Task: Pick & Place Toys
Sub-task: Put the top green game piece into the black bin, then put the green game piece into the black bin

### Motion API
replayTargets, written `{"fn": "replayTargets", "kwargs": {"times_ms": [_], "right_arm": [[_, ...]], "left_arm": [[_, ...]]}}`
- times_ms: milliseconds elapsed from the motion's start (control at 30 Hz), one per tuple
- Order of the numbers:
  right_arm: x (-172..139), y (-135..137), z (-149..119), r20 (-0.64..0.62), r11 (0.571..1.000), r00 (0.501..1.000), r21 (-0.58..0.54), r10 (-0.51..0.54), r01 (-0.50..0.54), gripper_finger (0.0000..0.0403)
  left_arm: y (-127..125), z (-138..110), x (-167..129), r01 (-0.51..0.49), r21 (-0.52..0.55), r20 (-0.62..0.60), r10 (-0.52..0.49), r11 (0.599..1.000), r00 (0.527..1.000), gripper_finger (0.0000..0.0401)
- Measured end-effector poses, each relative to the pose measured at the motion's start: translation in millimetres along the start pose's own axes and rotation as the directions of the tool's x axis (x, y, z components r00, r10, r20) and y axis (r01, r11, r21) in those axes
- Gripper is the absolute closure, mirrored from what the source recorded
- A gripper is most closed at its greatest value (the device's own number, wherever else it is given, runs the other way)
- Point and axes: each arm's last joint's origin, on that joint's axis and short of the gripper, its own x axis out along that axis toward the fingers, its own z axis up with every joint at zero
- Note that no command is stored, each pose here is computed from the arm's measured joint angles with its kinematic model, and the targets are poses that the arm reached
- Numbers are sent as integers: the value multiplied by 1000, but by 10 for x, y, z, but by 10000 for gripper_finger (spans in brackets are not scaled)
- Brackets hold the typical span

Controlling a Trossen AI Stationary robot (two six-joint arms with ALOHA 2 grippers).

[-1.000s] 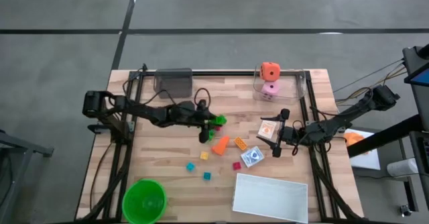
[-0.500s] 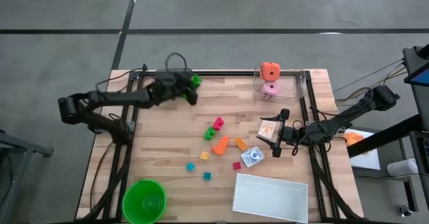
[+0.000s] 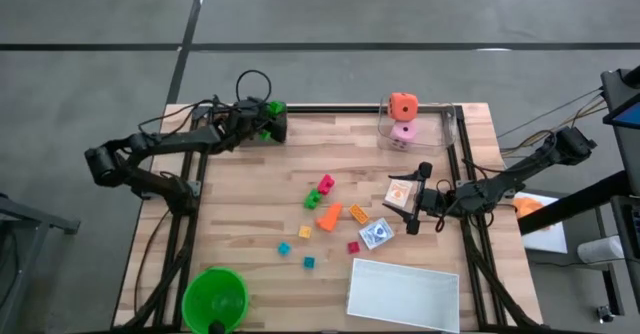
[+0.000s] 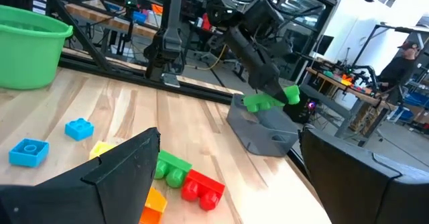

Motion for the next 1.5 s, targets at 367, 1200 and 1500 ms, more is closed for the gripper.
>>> {"fn": "replayTargets", "kwargs": {"times_ms": [367,1200,1500], "right_arm": [[0,1,-2,-1,1000,1000,-1,1,-1,52],[1,0,-1,-1,1000,1000,-1,0,0,52],[0,0,-1,-1,1000,1000,-2,0,0,52]], "left_arm": [[31,-68,63,-120,45,-17,121,992,993,146],[-254,60,-16,330,58,37,-333,942,942,62],[-815,-31,-294,533,127,-44,-532,836,846,63]]}}
